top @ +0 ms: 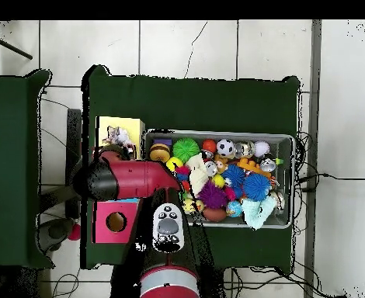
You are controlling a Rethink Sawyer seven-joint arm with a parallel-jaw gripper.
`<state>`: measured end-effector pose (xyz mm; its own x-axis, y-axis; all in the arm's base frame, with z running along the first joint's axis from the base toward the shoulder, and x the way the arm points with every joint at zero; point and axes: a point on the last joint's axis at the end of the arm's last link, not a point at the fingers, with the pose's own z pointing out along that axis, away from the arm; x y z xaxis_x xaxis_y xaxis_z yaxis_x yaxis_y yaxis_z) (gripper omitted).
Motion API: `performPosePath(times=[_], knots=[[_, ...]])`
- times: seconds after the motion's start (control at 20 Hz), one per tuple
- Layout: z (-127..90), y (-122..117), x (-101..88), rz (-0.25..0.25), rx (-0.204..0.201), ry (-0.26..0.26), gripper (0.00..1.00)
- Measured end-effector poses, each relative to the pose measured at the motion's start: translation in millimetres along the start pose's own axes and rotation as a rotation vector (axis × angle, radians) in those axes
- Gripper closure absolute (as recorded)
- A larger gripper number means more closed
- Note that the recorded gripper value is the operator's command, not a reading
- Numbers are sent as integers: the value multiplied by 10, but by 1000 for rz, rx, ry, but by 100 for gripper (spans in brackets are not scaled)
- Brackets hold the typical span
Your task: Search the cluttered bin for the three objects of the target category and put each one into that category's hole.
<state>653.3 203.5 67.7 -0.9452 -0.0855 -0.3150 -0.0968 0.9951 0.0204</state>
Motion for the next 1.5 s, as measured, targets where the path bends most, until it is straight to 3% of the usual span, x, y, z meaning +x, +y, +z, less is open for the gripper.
performPosePath(times=[0.5, 1.1, 1.5], knots=[[100, -32, -65, 1, 14, -99, 100], [240, -68, 25, 3, 22, -100, 100], [290, -27, 35, -40, 71, -94, 100]])
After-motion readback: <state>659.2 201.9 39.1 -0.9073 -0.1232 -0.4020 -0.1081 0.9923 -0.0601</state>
